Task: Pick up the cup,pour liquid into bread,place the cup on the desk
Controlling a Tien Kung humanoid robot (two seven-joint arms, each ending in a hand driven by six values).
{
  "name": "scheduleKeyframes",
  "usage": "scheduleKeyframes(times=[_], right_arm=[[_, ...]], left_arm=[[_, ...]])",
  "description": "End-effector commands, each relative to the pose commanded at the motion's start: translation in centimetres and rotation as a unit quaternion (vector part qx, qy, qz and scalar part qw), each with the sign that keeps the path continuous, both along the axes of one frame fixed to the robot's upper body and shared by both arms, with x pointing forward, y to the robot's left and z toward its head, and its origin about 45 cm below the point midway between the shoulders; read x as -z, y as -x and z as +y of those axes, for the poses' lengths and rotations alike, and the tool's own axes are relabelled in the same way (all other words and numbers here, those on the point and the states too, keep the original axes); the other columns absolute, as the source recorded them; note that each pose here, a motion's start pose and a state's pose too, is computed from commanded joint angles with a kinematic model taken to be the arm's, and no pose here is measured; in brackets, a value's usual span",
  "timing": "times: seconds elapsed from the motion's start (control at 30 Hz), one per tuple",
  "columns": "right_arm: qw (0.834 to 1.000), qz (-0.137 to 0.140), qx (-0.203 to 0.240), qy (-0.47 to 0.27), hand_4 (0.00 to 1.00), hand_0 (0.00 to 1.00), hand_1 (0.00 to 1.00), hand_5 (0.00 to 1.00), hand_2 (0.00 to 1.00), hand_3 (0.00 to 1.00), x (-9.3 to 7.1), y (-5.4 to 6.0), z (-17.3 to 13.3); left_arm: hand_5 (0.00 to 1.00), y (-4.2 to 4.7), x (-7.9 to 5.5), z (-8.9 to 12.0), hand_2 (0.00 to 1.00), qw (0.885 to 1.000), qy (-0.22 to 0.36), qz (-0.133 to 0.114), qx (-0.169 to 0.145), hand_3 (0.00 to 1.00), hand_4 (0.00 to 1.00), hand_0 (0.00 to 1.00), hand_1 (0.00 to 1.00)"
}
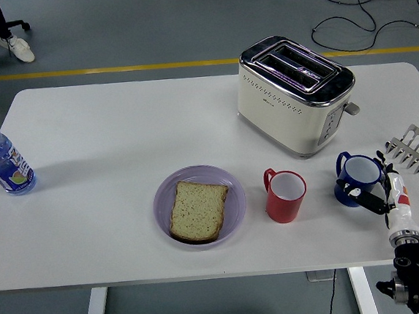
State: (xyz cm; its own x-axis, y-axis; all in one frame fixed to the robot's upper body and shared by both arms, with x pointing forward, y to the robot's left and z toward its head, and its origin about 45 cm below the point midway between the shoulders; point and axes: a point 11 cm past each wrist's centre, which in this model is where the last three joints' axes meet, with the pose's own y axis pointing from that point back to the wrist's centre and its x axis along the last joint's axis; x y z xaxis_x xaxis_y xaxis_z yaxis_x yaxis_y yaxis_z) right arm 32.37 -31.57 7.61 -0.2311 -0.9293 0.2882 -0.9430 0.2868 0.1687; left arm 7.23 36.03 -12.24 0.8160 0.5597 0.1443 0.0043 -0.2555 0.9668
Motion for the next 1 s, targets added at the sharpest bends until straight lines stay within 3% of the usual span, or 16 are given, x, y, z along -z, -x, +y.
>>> scheduleKeyframes(times=[0.5,0.53,0.7,0.73,0.93,0.97,1.0], right_arm=[[1.000,-0.004,0.009,-0.013,0.998,0.918,0.813,0.157,0.899,0.964,0.2,-0.5,0.3],[1.000,-0.004,0.009,-0.013,0.995,0.718,0.718,0.168,0.807,0.912,0.2,-0.5,0.3],[0.999,0.001,0.021,-0.024,0.995,0.718,0.718,0.168,0.807,0.912,0.8,-0.3,0.0],[0.999,0.001,0.022,-0.025,0.975,0.618,0.628,0.161,0.711,0.814,0.8,-0.3,-0.1],[0.999,0.016,0.018,-0.039,0.975,0.618,0.628,0.161,0.711,0.814,1.3,-0.2,0.0],[0.999,0.015,0.020,-0.041,0.930,0.586,0.588,0.127,0.648,0.754,1.3,-0.2,-0.1],[0.999,0.015,0.021,-0.042,0.930,0.586,0.588,0.127,0.648,0.754,1.3,-0.2,-0.1]], left_arm=[[0.889,0.02,0.0,-0.1,0.705,1.000,0.001,0.000,0.001,0.589,0.292,0.648,0.687],[0.890,0.02,0.0,-0.1,0.705,1.000,0.001,0.000,0.001,0.589,0.293,0.648,0.687],[0.890,0.04,0.0,-0.1,0.705,1.000,0.002,0.000,0.003,0.589,0.293,0.648,0.687],[0.890,0.05,0.0,-0.1,0.705,1.000,0.002,0.000,0.003,0.589,0.294,0.648,0.686],[0.890,0.03,0.0,-0.1,0.705,1.000,0.002,0.000,0.004,0.589,0.294,0.648,0.686],[0.889,0.03,0.0,-0.1,0.705,1.000,0.002,0.000,0.004,0.589,0.296,0.649,0.685],[0.889,0.03,0.0,-0.2,0.705,1.000,0.002,0.000,0.004,0.589,0.296,0.649,0.685]])
